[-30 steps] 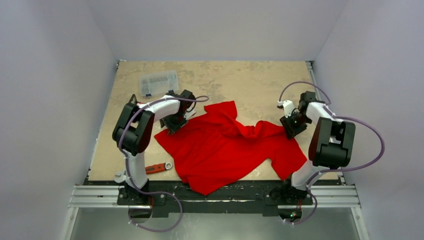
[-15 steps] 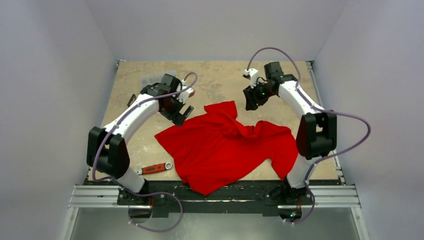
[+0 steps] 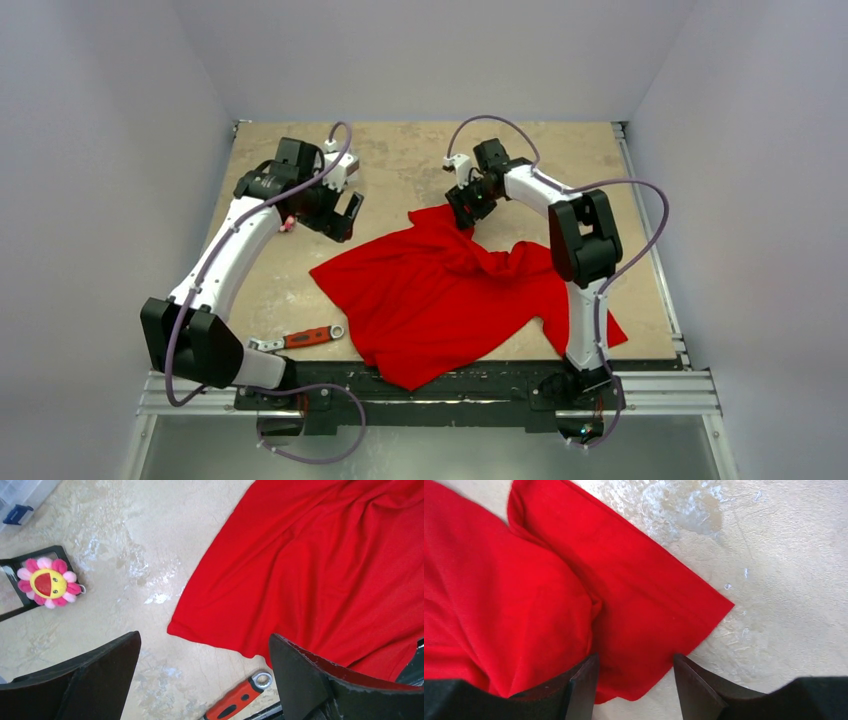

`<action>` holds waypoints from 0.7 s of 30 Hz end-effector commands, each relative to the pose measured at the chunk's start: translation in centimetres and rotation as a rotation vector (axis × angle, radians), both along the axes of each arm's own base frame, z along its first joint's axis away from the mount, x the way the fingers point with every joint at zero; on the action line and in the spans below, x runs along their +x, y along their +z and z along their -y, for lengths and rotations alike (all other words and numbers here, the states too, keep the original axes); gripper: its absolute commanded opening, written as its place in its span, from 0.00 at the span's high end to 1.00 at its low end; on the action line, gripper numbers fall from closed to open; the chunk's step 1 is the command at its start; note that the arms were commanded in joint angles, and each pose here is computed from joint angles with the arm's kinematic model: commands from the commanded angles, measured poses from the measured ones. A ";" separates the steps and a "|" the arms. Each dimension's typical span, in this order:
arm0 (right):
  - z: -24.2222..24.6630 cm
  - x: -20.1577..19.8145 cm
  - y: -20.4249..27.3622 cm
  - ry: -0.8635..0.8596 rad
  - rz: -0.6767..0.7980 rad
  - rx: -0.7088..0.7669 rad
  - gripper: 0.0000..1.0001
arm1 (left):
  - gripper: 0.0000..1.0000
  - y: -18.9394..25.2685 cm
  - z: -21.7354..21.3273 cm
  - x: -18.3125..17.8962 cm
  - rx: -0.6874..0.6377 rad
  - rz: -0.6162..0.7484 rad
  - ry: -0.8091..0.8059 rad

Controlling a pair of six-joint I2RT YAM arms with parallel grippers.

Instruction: Remove the brooch from the garment

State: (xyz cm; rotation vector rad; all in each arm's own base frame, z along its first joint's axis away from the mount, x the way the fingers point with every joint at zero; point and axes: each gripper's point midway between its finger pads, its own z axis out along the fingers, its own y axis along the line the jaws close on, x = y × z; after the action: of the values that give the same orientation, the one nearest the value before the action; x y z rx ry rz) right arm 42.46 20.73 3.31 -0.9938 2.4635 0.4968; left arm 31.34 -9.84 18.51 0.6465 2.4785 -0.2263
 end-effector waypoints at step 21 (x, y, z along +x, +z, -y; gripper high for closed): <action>-2.9 15.9 7.2 0.041 0.574 -0.176 1.00 | 0.00 0.6 -1.9 -1.2 0.012 0.015 0.076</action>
State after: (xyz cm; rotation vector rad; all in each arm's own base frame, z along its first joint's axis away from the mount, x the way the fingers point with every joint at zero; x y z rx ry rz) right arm 52.49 23.21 5.10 -1.1221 2.2201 0.1712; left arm 30.32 -8.39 18.04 0.6104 2.5095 -0.1802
